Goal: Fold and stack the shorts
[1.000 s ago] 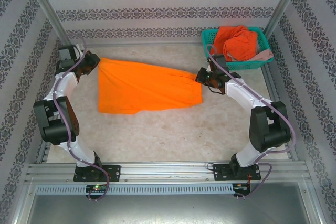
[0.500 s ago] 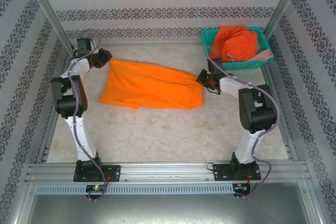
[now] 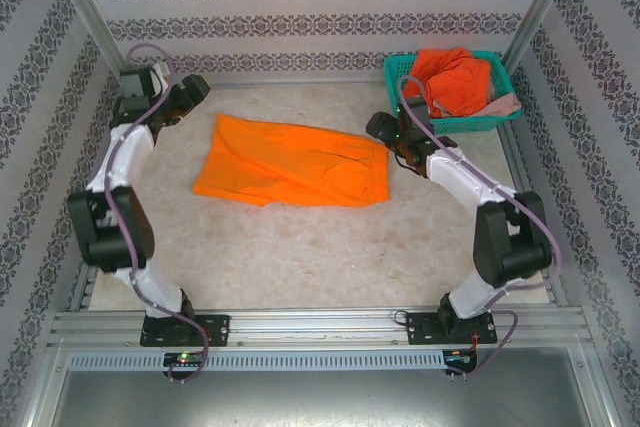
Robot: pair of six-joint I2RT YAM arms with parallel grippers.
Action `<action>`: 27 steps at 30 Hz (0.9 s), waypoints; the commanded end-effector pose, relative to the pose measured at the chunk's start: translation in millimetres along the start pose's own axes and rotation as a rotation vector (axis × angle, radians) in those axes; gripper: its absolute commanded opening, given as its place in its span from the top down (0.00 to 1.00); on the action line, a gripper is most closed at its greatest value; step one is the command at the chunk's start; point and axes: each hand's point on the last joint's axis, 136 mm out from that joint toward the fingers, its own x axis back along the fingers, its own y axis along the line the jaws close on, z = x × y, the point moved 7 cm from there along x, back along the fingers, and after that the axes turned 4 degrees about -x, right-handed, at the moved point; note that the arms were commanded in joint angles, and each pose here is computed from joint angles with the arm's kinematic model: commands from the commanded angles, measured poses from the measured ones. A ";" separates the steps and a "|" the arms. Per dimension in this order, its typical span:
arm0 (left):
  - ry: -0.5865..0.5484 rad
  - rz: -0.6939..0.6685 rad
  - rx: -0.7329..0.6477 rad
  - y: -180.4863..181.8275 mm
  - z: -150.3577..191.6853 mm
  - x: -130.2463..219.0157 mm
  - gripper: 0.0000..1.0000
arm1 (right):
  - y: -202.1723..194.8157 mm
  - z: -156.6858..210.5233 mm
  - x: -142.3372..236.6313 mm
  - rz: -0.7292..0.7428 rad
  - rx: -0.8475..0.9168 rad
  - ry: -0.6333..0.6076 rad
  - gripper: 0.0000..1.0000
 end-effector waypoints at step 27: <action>0.368 -0.154 0.259 112.9 237.9 -12.6 0.15 | -45.5 38.6 -111.4 0.054 -0.121 0.328 0.08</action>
